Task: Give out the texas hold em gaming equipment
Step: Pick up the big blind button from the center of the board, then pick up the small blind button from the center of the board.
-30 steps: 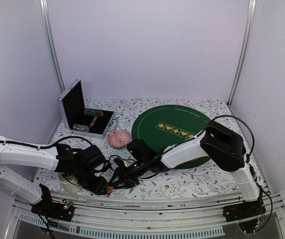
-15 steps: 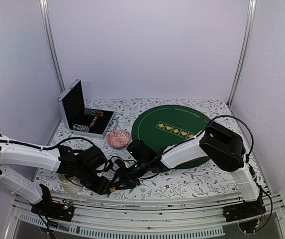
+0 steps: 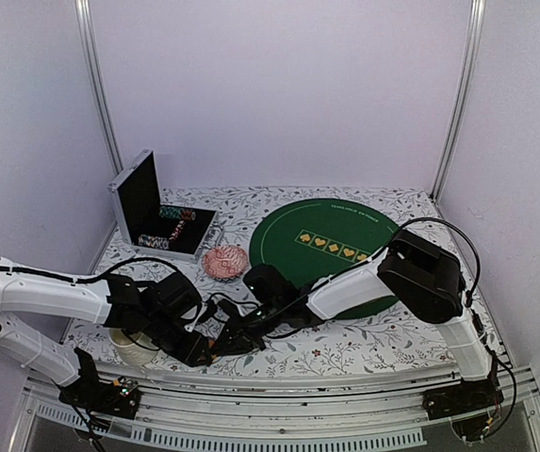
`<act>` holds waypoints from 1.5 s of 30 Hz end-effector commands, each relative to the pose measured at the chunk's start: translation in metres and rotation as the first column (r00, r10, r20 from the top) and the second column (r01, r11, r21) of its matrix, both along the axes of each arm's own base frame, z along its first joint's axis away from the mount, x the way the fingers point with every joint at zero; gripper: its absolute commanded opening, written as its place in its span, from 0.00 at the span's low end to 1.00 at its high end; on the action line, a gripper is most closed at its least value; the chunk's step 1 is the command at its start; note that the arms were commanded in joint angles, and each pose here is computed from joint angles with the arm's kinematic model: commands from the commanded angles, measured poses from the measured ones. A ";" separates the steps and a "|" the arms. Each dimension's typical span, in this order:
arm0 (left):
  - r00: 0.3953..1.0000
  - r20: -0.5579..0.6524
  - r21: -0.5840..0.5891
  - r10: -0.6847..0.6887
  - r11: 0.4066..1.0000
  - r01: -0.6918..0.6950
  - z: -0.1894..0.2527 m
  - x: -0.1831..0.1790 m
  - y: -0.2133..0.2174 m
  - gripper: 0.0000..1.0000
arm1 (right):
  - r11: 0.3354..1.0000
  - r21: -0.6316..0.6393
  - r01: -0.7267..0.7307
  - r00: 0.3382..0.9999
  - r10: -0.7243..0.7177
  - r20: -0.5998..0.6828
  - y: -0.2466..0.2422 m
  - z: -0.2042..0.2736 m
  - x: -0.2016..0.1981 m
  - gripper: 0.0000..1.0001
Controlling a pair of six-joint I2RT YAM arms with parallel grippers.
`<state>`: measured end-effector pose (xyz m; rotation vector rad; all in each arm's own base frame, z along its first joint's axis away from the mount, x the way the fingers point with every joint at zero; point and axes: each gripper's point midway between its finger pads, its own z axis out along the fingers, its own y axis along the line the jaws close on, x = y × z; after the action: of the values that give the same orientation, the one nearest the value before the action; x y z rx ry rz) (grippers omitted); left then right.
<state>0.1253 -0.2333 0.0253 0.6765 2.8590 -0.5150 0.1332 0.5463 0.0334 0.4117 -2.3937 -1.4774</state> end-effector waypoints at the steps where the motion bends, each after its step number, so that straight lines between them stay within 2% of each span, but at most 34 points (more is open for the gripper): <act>1: 1.000 0.021 -0.044 -0.012 0.999 0.013 0.007 0.003 -0.005 0.42 | 0.999 0.002 0.038 0.999 -0.038 -0.007 -0.005 -0.002 0.003 0.03; 9: 1.000 0.021 -0.054 -0.023 0.998 0.024 0.016 0.002 -0.006 0.47 | 0.997 0.005 0.082 0.997 -0.082 0.013 -0.019 0.012 0.008 0.02; 15: 0.998 0.055 -0.051 -0.041 0.998 0.044 0.026 0.009 -0.009 0.57 | 0.997 0.055 0.062 0.997 -0.064 0.040 -0.020 0.031 0.007 0.02; 21: 0.995 0.085 0.011 -0.046 0.999 0.046 0.026 0.018 -0.007 0.61 | 0.994 0.079 0.082 0.994 -0.087 0.062 -0.029 0.048 0.013 0.02; 24: 0.991 0.119 0.041 -0.064 0.997 0.059 0.033 0.026 -0.008 0.69 | 0.989 0.078 0.127 0.987 -0.133 0.085 -0.046 0.056 0.025 0.02; 28: 0.983 0.172 0.136 -0.067 0.990 0.044 0.035 0.040 0.003 0.88 | 0.979 0.064 0.193 0.973 -0.200 0.119 -0.073 0.064 0.040 0.02; 33: 0.990 0.116 0.190 -0.082 0.980 0.059 0.017 0.040 0.003 0.97 | 0.963 0.035 0.266 0.951 -0.268 0.153 -0.109 0.066 0.052 0.02; 37: 0.992 0.084 0.241 -0.092 0.968 0.069 0.003 0.040 0.005 0.95 | 0.952 0.015 0.305 0.935 -0.303 0.187 -0.130 0.069 0.058 0.02; 43: 0.991 0.109 0.229 -0.074 0.972 0.048 0.005 0.048 0.004 0.71 | 0.946 0.002 0.324 0.923 -0.317 0.221 -0.141 0.070 0.061 0.02; 45: 0.990 0.118 0.215 -0.077 0.975 0.050 0.007 0.049 0.002 0.70 | 0.945 -0.001 0.326 0.922 -0.317 0.222 -0.143 0.069 0.061 0.02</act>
<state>0.1626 -0.2240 0.0199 0.8251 2.8547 -0.1327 0.1913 0.4112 0.1012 0.1714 -2.7206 -1.5973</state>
